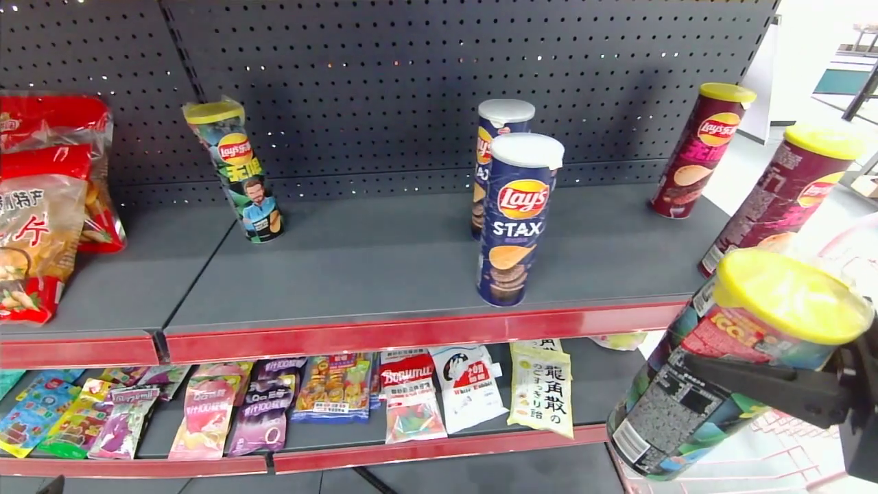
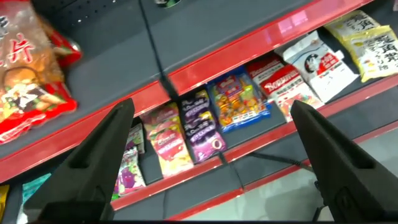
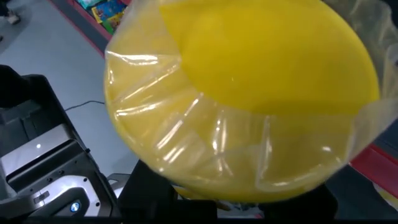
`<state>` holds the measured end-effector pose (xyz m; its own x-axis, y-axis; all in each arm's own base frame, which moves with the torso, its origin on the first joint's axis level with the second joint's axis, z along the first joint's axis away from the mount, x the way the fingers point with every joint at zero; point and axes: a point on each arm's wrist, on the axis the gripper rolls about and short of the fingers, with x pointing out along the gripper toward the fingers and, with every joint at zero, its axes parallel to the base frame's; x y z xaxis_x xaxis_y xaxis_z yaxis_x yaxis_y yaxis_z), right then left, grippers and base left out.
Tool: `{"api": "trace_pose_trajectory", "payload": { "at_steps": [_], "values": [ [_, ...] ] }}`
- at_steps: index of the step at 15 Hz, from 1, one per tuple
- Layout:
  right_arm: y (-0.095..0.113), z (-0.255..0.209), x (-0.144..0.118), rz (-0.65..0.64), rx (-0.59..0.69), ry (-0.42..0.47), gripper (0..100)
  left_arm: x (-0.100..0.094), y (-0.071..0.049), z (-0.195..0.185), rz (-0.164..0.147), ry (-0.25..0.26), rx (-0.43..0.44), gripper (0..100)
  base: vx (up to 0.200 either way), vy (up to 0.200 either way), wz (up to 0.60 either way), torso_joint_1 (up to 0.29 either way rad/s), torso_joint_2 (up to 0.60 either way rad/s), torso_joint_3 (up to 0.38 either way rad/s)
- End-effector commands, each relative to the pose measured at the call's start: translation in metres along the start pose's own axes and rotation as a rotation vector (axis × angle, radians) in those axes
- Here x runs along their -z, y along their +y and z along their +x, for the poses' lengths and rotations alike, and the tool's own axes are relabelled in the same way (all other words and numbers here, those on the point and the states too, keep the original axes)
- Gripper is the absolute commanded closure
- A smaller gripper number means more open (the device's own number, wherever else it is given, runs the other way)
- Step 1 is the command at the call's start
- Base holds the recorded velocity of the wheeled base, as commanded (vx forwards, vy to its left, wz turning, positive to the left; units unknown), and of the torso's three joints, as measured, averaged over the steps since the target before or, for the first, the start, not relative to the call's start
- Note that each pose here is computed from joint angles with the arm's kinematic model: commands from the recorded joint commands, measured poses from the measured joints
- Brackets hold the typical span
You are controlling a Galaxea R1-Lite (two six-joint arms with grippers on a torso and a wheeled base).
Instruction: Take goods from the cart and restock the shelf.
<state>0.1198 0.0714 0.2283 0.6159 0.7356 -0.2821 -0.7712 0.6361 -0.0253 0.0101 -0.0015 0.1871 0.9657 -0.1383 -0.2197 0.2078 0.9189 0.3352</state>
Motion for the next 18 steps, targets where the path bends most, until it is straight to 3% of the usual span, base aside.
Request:
{"api": "trace_pose_trajectory", "payload": {
  "at_steps": [1,18],
  "values": [
    [-0.0003,0.0012,0.0001,0.002,-0.004,0.004,100,-0.0001,0.0000,0.0002,0.000,0.001,0.001,0,0.000,0.200,0.00,0.002,0.00,0.002],
    [0.0002,0.0011,0.0013,-0.001,-0.018,0.004,100,-0.0006,0.0003,0.0003,0.001,0.000,-0.001,0,0.000,0.200,0.00,0.002,0.00,0.003]
  ]
}}
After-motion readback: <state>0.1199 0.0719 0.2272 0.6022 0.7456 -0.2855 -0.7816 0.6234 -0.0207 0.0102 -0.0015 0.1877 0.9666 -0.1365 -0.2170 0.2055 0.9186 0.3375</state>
